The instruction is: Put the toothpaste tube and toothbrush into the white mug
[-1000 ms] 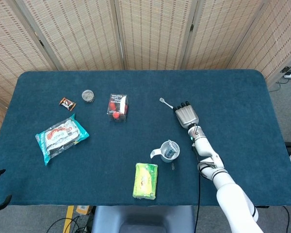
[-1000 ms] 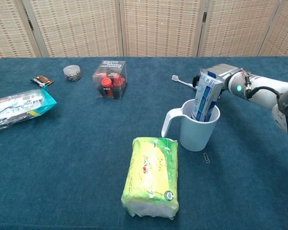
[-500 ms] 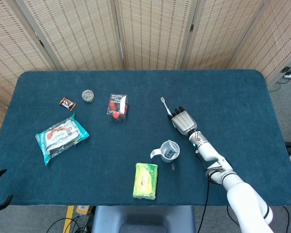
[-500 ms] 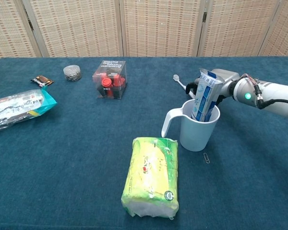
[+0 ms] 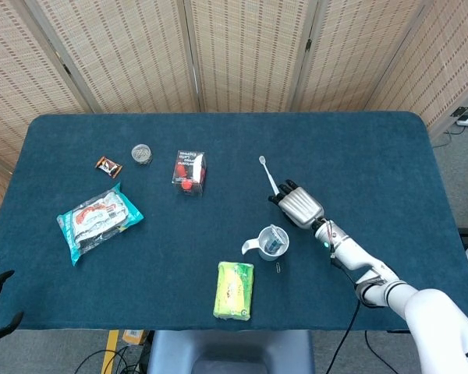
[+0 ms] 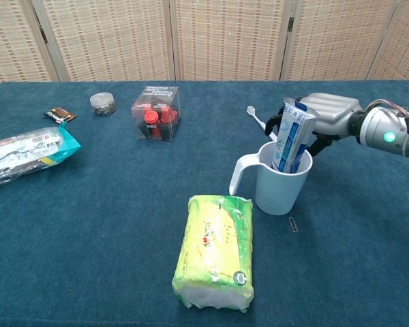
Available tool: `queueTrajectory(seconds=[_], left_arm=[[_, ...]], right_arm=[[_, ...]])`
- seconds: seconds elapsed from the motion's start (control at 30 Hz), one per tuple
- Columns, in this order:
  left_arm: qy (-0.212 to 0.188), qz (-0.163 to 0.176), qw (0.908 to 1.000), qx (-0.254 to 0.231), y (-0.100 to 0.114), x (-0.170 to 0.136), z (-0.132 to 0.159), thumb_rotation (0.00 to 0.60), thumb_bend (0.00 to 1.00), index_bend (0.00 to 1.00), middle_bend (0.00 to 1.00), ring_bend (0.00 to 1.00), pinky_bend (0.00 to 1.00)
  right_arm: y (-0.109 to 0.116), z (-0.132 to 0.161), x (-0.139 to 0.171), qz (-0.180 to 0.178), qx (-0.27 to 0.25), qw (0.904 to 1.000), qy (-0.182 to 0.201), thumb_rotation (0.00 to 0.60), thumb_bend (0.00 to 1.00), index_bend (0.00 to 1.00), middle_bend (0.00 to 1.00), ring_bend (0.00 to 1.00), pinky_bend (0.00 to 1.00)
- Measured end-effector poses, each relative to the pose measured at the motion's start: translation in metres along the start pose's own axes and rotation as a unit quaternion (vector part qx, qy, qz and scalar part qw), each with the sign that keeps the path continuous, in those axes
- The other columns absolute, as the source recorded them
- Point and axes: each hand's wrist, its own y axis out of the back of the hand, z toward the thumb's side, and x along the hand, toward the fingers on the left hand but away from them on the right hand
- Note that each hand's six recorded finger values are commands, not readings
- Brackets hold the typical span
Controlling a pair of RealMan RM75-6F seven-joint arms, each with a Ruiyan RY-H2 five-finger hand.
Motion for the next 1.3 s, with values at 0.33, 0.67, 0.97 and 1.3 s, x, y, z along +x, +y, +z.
queueTrajectory(seconds=[0.33,0.67,0.97,1.3], left_arm=[[0.006,0.000,1.0000,0.000,0.001,-0.002,-0.004,0.600,0.31,0.19,0.04,0.04,0.13],[0.001,-0.004,1.0000,-0.001,-0.003,0.000,-0.002,0.600,0.31,0.19,0.04,0.04,0.13],[0.000,-0.007,1.0000,-0.002,-0.006,0.001,-0.003,0.600,0.31,0.19,0.04,0.04,0.13],[-0.002,-0.004,1.0000,-0.003,-0.004,0.000,0.000,0.600,0.31,0.19,0.04,0.04,0.13]], right_arm=[[-0.012,0.014,-0.023,0.017,0.000,0.9997,-0.019,0.600,0.51,0.26,0.39,0.17,0.15],[-0.022,-0.003,-0.013,0.025,0.018,0.9989,-0.037,0.600,0.51,0.26,0.39,0.17,0.15],[-0.027,-0.059,0.025,0.039,0.046,0.9944,-0.086,0.600,0.51,0.26,0.39,0.17,0.15],[-0.013,-0.054,0.002,0.024,-0.001,0.9938,-0.109,0.600,0.51,0.17,0.27,0.14,0.15]])
